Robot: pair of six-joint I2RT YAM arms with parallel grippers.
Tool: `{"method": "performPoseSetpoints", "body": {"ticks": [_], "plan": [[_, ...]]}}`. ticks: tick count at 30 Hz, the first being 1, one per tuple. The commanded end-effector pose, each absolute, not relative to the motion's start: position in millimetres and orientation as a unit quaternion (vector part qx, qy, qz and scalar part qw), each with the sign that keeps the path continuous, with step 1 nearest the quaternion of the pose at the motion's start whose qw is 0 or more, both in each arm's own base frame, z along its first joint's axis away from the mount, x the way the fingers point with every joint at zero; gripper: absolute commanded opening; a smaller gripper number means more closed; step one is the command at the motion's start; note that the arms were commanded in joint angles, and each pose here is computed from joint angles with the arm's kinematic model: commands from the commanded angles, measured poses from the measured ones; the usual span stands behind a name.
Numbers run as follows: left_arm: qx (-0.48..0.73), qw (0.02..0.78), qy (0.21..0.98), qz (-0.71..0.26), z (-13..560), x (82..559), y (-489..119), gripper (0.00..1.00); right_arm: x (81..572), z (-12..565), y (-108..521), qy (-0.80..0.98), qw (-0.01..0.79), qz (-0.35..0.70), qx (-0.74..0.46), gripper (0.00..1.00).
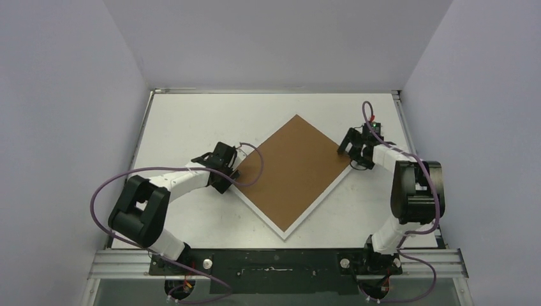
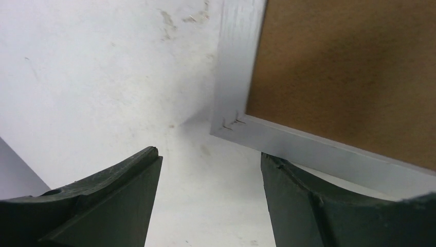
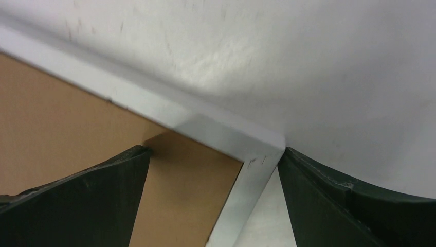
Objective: Put the photo into the frame
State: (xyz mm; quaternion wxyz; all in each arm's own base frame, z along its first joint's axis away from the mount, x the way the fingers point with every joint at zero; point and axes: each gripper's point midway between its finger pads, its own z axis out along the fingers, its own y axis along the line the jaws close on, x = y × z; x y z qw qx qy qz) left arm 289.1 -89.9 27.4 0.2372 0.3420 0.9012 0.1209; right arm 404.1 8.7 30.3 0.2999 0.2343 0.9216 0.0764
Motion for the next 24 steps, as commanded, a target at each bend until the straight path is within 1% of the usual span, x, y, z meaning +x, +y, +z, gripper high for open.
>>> {"method": "performPoseSetpoints", "body": {"ticks": [1,9,12,14,16,19,24], "plan": [[0.3,0.322,0.892,0.104,44,350,-114,0.69,333,18,73,0.947,0.224,0.135,0.189,0.97],[0.229,0.329,0.909,0.118,46,411,-94,0.69,263,34,102,0.941,0.218,0.178,0.185,0.96],[0.198,0.329,0.916,0.115,50,433,-80,0.69,245,40,107,0.94,0.215,0.193,0.181,0.96],[0.178,0.323,0.923,0.11,51,443,-73,0.69,243,52,107,0.939,0.223,0.196,0.173,0.96],[0.168,0.318,0.927,0.102,54,445,-70,0.69,254,71,95,0.941,0.246,0.166,0.163,0.95],[0.167,0.311,0.932,0.084,59,432,-71,0.69,290,111,76,0.931,0.306,0.129,0.154,0.93],[0.175,0.282,0.943,0.036,62,390,-78,0.69,364,157,45,0.903,0.367,0.147,0.169,0.91]]}}
